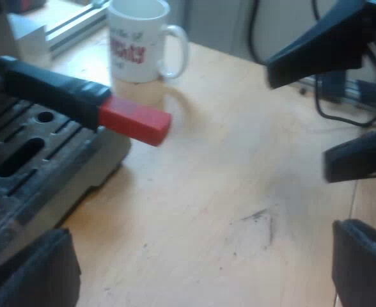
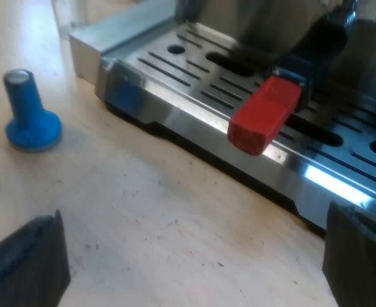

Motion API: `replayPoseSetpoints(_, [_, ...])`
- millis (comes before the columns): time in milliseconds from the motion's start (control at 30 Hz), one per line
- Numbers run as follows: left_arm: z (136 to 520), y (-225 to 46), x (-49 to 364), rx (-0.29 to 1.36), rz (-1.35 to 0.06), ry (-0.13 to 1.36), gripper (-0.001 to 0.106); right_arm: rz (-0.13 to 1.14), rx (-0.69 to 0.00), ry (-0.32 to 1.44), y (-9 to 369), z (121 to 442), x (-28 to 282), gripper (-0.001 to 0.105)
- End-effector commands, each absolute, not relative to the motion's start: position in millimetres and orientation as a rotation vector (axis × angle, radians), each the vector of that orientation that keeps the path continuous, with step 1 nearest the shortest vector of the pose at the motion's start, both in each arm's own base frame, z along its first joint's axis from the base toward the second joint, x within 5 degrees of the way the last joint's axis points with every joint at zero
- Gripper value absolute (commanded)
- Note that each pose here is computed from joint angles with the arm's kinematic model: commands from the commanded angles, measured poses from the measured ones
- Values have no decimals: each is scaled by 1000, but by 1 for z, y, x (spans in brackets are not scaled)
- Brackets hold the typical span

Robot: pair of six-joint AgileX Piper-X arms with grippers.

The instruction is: Grind coffee beans and then tamp

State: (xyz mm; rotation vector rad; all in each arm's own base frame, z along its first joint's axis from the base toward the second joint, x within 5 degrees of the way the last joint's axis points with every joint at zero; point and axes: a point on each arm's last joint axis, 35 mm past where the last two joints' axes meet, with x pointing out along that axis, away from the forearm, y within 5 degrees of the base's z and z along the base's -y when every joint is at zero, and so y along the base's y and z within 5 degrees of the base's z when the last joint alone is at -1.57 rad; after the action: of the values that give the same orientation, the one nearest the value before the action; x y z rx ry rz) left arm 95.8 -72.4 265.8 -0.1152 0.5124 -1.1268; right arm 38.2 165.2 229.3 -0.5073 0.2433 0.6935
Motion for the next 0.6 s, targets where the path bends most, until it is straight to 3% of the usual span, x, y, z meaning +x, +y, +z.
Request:
replayPoseSetpoints(33, [264, -75, 97, -112, -1172, 459, 82, 679, -498, 232, 171, 229, 39, 82])
replayPoseSetpoints(267, [245, -77, 100, -106, -1184, 408, 82, 611, -527, 223, 185, 216, 42, 82])
replayPoseSetpoints(367, [235, -77, 101, -113, -1194, 442, 82, 554, -490, 235, 188, 212, 44, 80])
replayPoseSetpoints(467, [227, -79, 102, -122, -1218, 465, 82, 519, -442, 259, 189, 207, 45, 68])
replayPoseSetpoints(600, [221, -81, 106, -127, -1235, 470, 82, 516, -447, 267, 191, 203, 46, 43])
